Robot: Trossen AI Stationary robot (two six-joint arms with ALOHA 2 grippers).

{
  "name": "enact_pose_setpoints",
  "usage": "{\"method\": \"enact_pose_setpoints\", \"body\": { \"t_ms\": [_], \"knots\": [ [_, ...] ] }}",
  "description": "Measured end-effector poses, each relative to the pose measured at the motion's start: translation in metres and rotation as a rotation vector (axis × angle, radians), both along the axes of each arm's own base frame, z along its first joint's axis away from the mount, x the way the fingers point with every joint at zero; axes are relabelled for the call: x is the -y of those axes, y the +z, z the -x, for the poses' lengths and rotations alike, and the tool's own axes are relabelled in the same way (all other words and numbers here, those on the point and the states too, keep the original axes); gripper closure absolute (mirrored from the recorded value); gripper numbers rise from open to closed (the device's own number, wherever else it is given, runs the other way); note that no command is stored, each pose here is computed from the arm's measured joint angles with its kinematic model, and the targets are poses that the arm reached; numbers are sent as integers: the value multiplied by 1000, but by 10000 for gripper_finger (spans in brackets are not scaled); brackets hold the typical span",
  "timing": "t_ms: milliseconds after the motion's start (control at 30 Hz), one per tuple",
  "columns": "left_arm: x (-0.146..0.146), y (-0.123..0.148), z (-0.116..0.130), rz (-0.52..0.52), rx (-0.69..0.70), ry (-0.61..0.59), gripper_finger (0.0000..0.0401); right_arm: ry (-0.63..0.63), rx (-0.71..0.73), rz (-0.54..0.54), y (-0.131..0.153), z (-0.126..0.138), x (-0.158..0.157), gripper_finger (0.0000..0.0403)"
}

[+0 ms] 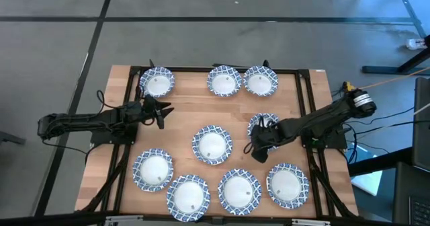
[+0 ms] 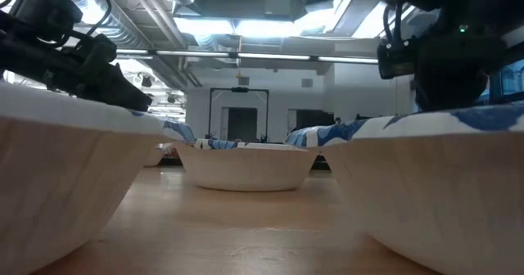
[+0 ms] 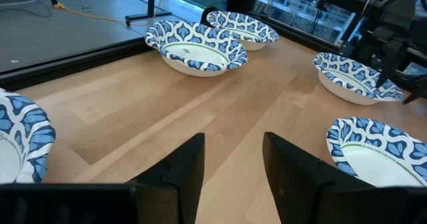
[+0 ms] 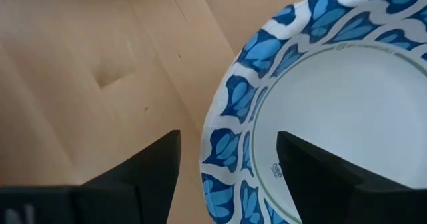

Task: Nest bowls inside each other
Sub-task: Stack the blue patterned bowl on the blue patterned bowl

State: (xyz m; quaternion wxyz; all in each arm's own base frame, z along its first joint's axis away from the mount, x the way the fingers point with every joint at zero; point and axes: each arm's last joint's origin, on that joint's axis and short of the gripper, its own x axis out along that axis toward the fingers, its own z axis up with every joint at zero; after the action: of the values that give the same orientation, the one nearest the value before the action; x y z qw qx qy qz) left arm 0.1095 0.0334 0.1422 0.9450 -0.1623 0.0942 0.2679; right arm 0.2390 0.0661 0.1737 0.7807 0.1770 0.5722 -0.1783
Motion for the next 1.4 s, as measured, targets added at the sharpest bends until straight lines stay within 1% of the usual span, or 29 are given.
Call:
{"method": "enact_pose_setpoints", "body": {
  "t_ms": [233,367,500,767,867,933,1000,1133,1200,1400],
  "knots": [
    [0,0,0,0,0,0,255,1,-36,11,-7,-2,0,158],
    [0,0,0,0,0,0,255,1,-40,13,-9,-2,-1,183],
    [0,0,0,0,0,0,255,-1,-40,13,-9,-2,-1,230],
    [0,0,0,0,0,0,255,-4,-31,11,-8,-3,-1,352],
    [0,0,0,0,0,0,255,-3,-14,7,-8,-4,-1,389],
    [0,0,0,0,-1,0,255,-1,-4,-1,-7,-5,-2,392],
    [0,0,0,0,0,0,255,3,-8,-15,-6,-5,-2,387],
    [0,0,0,0,-1,1,255,30,-3,-47,6,-12,-5,390],
    [0,0,0,0,-1,0,255,71,7,-66,18,-17,-8,396],
    [0,0,0,0,0,0,255,175,66,-64,63,-29,-24,393]
  ]
}}
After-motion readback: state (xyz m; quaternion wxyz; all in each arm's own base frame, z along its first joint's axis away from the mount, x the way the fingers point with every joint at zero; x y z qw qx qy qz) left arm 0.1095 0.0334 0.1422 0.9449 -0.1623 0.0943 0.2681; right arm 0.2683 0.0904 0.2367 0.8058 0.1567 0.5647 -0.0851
